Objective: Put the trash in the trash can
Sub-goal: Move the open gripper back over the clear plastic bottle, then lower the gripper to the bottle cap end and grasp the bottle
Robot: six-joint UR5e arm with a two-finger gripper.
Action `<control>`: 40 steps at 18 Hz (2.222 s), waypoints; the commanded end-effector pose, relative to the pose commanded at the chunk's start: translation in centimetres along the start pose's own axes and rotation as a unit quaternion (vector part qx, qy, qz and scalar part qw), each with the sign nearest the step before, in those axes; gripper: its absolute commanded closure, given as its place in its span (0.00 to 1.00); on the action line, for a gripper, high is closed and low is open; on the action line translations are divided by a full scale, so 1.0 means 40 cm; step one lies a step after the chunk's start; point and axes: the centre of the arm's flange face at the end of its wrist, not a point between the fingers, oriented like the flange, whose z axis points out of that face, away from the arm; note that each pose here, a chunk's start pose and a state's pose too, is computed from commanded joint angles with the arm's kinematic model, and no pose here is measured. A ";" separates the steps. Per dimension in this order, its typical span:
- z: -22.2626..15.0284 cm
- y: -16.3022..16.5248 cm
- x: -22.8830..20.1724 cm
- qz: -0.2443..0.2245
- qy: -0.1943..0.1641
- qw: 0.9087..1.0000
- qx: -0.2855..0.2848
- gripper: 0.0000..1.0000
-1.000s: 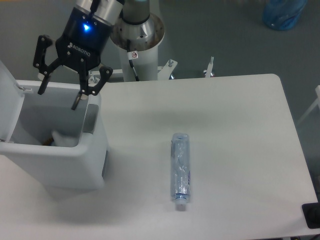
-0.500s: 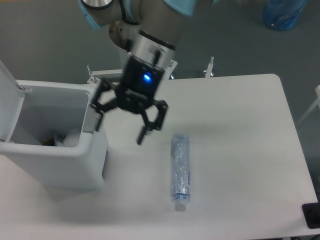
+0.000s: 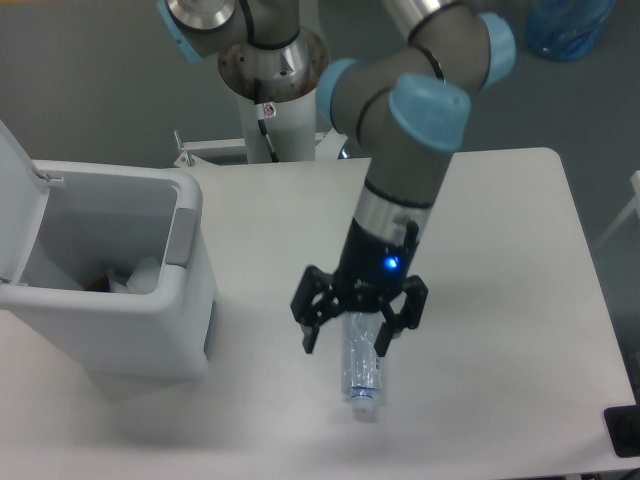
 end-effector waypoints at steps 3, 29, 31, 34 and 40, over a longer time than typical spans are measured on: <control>0.059 0.001 -0.043 0.023 -0.026 0.998 -0.058 0.00; 0.431 -0.013 -0.014 0.153 -0.137 0.944 -0.258 0.01; 0.448 -0.005 -0.011 0.162 -0.156 0.936 -0.270 0.02; 0.456 -0.001 -0.009 0.163 -0.158 0.935 -0.273 0.09; 0.489 0.009 -0.003 0.165 -0.171 0.930 -0.281 0.15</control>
